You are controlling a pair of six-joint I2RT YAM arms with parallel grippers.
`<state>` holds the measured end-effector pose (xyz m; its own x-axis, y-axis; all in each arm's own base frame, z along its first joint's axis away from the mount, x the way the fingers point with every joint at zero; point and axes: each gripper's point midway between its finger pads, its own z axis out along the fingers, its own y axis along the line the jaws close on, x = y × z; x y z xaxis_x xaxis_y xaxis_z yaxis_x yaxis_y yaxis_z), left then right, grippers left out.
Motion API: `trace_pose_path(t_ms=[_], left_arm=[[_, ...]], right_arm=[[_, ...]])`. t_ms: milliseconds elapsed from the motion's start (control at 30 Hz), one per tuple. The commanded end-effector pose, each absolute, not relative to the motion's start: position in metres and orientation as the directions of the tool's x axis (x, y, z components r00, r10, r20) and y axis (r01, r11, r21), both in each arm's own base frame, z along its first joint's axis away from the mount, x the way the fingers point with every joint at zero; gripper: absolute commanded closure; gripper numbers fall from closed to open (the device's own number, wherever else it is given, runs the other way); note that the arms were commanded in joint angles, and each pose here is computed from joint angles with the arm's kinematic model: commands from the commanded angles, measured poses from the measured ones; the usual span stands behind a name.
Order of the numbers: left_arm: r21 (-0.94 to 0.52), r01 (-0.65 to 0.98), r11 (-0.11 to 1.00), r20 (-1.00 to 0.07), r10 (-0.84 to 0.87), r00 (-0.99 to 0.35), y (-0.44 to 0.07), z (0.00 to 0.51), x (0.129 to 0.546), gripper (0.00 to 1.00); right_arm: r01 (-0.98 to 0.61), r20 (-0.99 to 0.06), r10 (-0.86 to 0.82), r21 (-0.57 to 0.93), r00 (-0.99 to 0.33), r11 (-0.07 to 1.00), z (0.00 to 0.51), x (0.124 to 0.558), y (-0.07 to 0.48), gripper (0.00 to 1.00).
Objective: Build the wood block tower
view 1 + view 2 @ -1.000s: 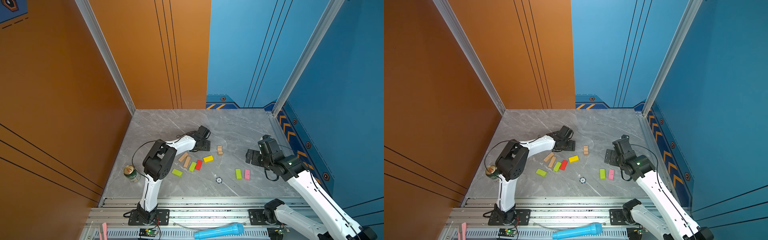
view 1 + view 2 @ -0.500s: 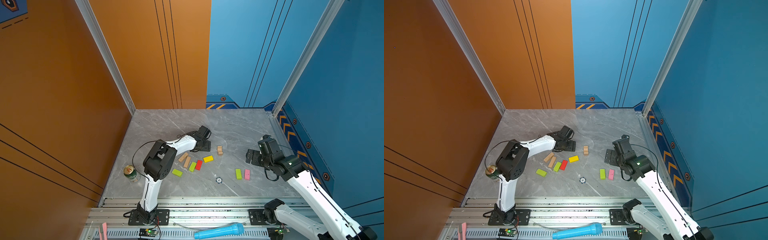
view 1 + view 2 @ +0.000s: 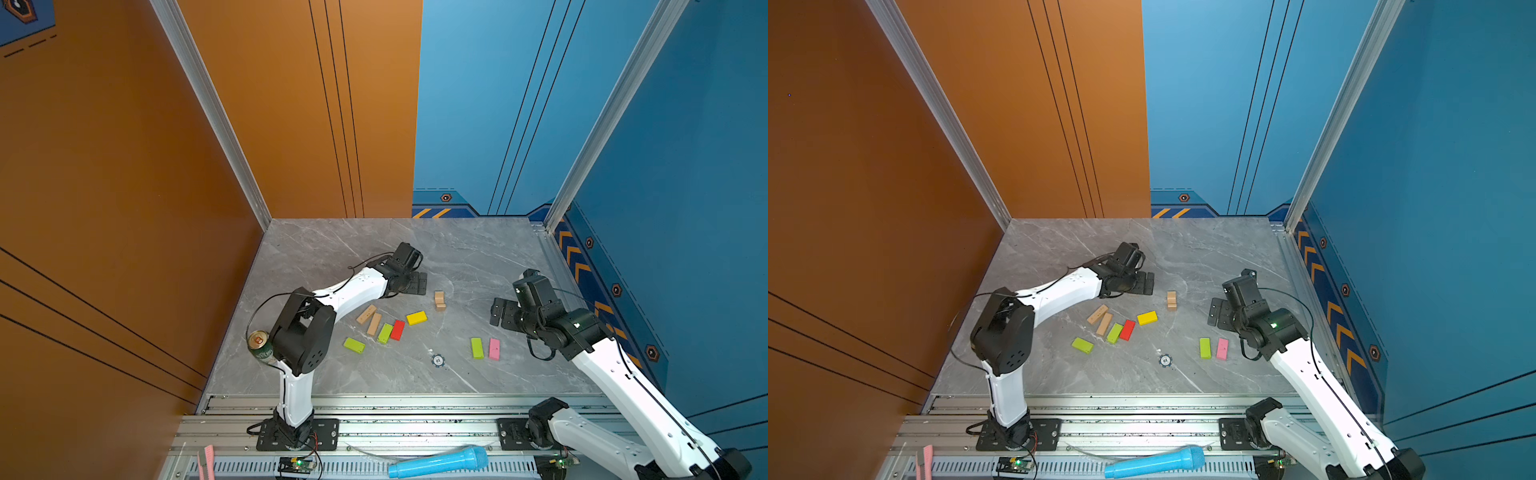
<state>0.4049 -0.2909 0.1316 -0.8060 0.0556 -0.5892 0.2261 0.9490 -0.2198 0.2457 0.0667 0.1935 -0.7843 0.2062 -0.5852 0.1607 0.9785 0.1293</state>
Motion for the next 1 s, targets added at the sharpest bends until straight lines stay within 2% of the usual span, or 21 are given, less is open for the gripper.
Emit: trace_pose_path(t_ms=[0,200,367,567,667,833,967], left_arm=[[-0.194,0.267,0.944,-0.647,0.081,-0.759,-0.283,0.166,0.389,0.02],[-0.143,0.314,0.938,-0.739,0.11,-0.665,-0.254,0.211,0.344,0.02],[-0.143,0.291,0.946,-0.814,0.055,-0.578,-0.212,0.243,0.298,0.02],[-0.231,0.299,0.926,-0.836,-0.032,-0.547,-0.168,0.249,0.242,0.02],[-0.264,0.307,0.914,-0.831,-0.053,-0.554,-0.156,0.248,0.222,0.02],[-0.293,0.285,0.913,-0.823,-0.09,-0.56,-0.141,0.241,0.207,0.02],[-0.298,0.276,0.914,-0.813,-0.091,-0.575,-0.139,0.231,0.205,0.02]], right_arm=[[0.141,-0.59,0.2,0.145,-0.782,0.979,0.195,0.256,0.078,0.0],[0.08,-0.558,0.135,0.122,-0.819,0.989,0.179,0.276,0.11,0.08],[0.021,-0.54,0.049,0.058,-0.84,0.998,0.167,0.301,0.14,0.11],[-0.026,-0.489,-0.021,0.003,-0.872,1.0,0.14,0.331,0.17,0.24],[-0.044,-0.463,-0.026,0.027,-0.886,0.999,0.125,0.343,0.185,0.26],[-0.063,-0.4,-0.046,0.03,-0.915,0.998,0.097,0.361,0.206,0.34],[-0.07,-0.364,-0.057,0.024,-0.93,0.997,0.079,0.371,0.216,0.35]])
